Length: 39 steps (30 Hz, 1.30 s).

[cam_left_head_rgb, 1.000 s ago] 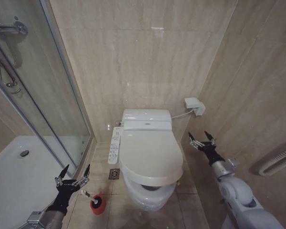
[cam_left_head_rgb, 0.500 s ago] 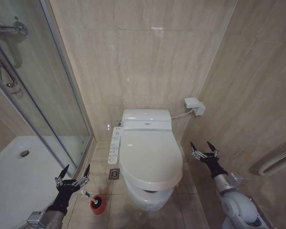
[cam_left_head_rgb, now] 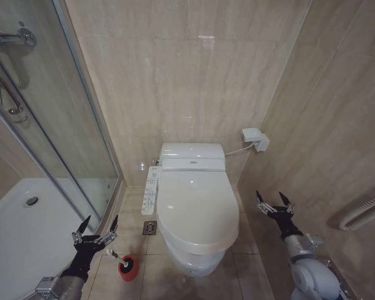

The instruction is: Open the toilet lid, clean the toilet bowl with a toilet brush, close the toilet lid, and flush.

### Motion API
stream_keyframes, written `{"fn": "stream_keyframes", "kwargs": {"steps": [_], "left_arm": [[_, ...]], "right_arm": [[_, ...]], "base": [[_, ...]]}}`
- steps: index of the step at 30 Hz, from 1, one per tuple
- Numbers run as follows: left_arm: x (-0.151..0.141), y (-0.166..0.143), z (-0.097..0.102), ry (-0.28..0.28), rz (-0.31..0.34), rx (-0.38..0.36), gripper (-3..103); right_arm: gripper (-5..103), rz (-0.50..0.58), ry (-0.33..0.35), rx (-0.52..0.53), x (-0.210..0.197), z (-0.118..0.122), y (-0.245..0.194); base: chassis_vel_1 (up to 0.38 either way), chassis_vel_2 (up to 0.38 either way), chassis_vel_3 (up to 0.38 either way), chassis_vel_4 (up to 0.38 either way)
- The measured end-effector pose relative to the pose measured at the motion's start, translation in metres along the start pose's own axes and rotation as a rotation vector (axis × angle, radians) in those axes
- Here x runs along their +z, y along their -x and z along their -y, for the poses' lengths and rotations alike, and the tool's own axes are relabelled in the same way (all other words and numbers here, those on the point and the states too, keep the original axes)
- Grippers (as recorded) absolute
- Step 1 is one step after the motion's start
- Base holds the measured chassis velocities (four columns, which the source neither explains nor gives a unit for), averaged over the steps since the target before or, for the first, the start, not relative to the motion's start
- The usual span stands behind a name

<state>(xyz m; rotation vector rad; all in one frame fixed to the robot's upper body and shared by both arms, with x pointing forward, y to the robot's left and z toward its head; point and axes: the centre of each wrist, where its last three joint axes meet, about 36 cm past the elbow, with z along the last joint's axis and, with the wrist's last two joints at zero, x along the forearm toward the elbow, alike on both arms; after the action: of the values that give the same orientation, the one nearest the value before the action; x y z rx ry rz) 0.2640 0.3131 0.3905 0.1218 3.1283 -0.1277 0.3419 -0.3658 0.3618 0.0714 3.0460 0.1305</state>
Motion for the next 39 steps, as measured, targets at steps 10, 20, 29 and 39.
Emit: {"fn": "stream_keyframes", "kwargs": {"steps": [10,20,29,39], "left_arm": [[0.0,0.0,0.0,0.0,0.0,0.0,100],[0.0,0.0,0.0,0.0,0.0,0.0,100],[0.0,0.0,0.0,0.0,0.0,0.0,100],[0.0,0.0,0.0,0.0,0.0,0.0,100]], "right_arm": [[100,0.003,0.031,0.002,0.004,-0.003,-0.005],[100,0.013,0.035,0.023,0.0,0.008,-0.005],[100,0.012,0.031,0.035,0.001,0.014,-0.005],[100,0.015,0.025,0.024,-0.001,0.015,-0.004]], "base": [[0.0,0.0,0.0,0.0],[0.0,0.0,0.0,0.0],[0.0,0.0,0.0,0.0],[0.0,0.0,0.0,0.0]]}}
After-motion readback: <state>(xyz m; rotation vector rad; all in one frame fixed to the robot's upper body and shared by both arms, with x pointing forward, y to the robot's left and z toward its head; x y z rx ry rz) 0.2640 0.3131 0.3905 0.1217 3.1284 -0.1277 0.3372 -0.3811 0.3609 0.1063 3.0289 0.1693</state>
